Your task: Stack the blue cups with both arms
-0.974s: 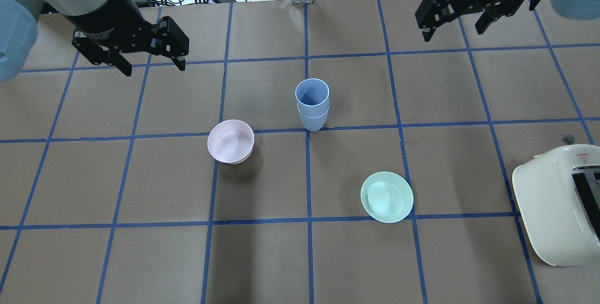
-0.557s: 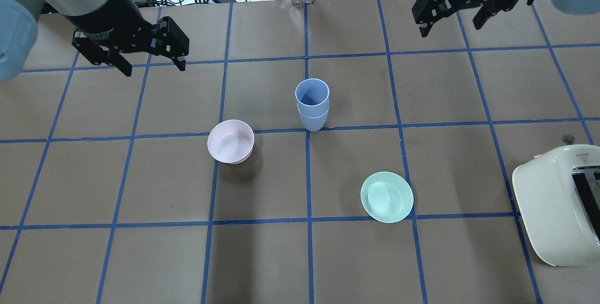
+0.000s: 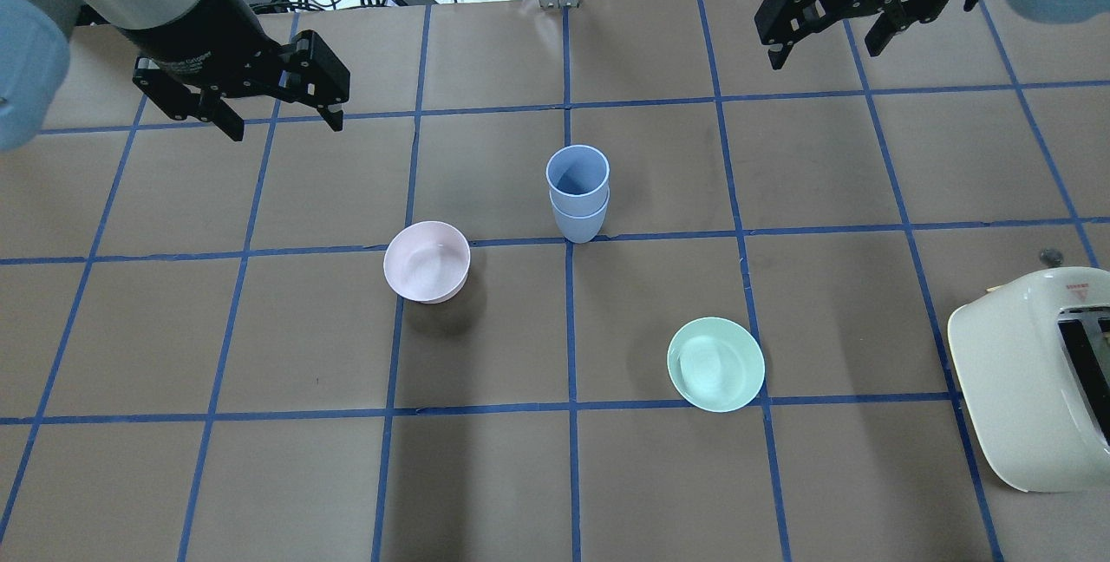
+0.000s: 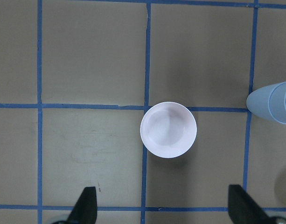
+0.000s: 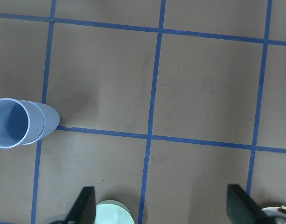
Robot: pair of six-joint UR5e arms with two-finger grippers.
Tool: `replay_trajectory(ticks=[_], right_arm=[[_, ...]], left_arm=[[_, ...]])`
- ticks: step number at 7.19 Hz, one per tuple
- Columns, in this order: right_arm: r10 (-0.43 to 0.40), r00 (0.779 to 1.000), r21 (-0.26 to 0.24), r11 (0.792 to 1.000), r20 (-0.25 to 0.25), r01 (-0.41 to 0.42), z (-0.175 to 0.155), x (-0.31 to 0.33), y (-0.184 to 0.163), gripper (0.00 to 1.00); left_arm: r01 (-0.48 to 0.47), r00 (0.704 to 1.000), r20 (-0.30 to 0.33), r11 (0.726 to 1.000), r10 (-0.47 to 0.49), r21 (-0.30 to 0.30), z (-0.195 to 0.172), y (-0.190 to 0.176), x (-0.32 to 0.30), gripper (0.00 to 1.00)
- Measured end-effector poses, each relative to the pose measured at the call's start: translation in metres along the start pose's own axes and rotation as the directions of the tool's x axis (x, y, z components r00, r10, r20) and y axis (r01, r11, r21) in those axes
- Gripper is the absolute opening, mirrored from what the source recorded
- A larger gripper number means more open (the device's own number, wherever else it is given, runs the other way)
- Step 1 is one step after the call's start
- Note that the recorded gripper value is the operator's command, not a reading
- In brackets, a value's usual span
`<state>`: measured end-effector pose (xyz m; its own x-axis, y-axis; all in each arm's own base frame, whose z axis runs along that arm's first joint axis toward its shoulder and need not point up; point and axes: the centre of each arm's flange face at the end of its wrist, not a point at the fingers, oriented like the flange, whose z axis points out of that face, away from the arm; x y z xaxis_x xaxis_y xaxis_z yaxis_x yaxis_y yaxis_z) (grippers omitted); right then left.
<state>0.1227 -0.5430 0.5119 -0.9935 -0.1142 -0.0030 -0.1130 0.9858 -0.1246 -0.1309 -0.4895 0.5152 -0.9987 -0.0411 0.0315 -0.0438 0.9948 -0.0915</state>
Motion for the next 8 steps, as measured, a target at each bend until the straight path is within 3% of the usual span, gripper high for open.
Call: replay_trajectory(ticks=[8], right_arm=[[0.001,1.0,-0.01,1.0,0.003,-0.001,0.0083,0.0009,-0.0038,1.0]], left_arm=[[0.0,1.0,-0.002,1.0,0.0,0.0,0.0,0.0,0.0001,1.0]])
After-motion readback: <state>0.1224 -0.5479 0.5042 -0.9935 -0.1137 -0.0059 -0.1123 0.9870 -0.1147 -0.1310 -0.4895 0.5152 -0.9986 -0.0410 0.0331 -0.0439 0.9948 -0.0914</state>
